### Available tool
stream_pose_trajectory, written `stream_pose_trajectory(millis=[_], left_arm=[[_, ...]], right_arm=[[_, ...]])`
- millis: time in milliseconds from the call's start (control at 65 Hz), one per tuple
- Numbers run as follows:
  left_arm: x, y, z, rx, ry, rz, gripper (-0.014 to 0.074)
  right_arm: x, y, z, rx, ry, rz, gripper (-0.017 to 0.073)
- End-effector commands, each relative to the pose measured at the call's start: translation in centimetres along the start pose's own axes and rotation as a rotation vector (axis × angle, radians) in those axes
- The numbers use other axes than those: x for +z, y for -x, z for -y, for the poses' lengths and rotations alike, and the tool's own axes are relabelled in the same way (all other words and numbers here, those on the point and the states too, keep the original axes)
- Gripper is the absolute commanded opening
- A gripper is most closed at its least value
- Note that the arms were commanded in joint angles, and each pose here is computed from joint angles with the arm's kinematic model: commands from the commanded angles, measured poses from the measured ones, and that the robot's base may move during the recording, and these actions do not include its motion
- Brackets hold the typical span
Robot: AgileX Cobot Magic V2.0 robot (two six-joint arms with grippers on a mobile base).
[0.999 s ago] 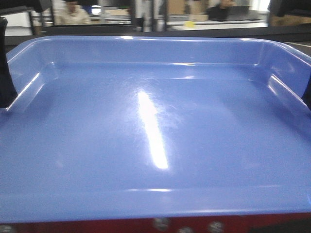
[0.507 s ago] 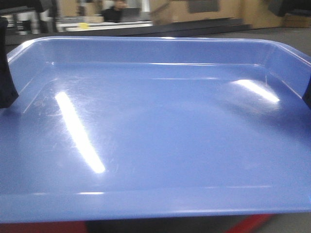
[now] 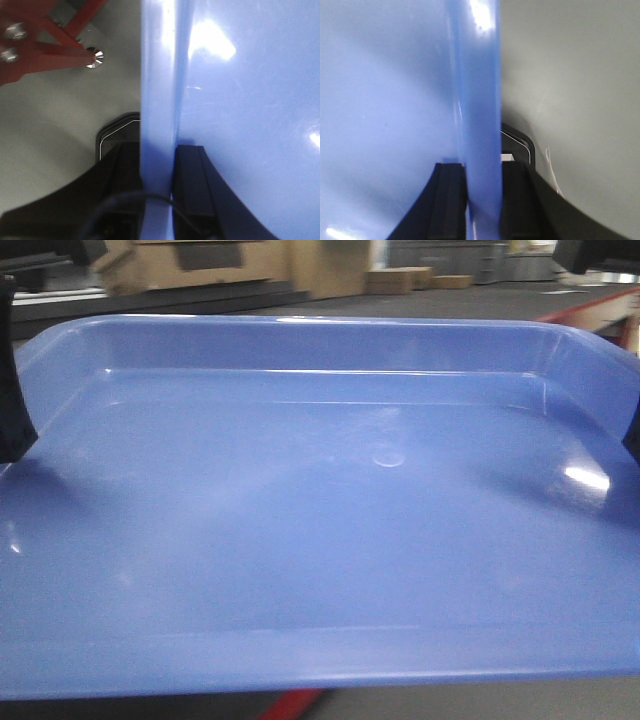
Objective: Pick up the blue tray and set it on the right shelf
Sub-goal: 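Hold the tray level in both grippers while the base drives to the shelf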
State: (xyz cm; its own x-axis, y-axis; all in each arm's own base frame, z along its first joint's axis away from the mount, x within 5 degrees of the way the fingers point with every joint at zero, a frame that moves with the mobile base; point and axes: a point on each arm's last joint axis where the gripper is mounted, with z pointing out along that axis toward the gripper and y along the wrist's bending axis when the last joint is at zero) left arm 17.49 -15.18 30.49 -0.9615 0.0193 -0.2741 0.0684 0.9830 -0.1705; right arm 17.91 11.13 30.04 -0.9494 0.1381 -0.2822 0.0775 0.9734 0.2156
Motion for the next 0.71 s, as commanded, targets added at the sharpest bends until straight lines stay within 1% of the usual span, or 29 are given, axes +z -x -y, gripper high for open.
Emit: stream_pose_trajectory(millis=[0,692], left_arm=[[-1.28,0.01,0.44,-0.003,-0.053,0.038,0.0004],[-1.28,-0.02,0.44,-0.004,-0.053,0.036,0.0004]], right_arm=[[-1.42,0.56,-0.53,0.010,0.071,0.078,0.0244],[-1.42,0.54,-0.52,0.010,0.070,0.076,0.0244]])
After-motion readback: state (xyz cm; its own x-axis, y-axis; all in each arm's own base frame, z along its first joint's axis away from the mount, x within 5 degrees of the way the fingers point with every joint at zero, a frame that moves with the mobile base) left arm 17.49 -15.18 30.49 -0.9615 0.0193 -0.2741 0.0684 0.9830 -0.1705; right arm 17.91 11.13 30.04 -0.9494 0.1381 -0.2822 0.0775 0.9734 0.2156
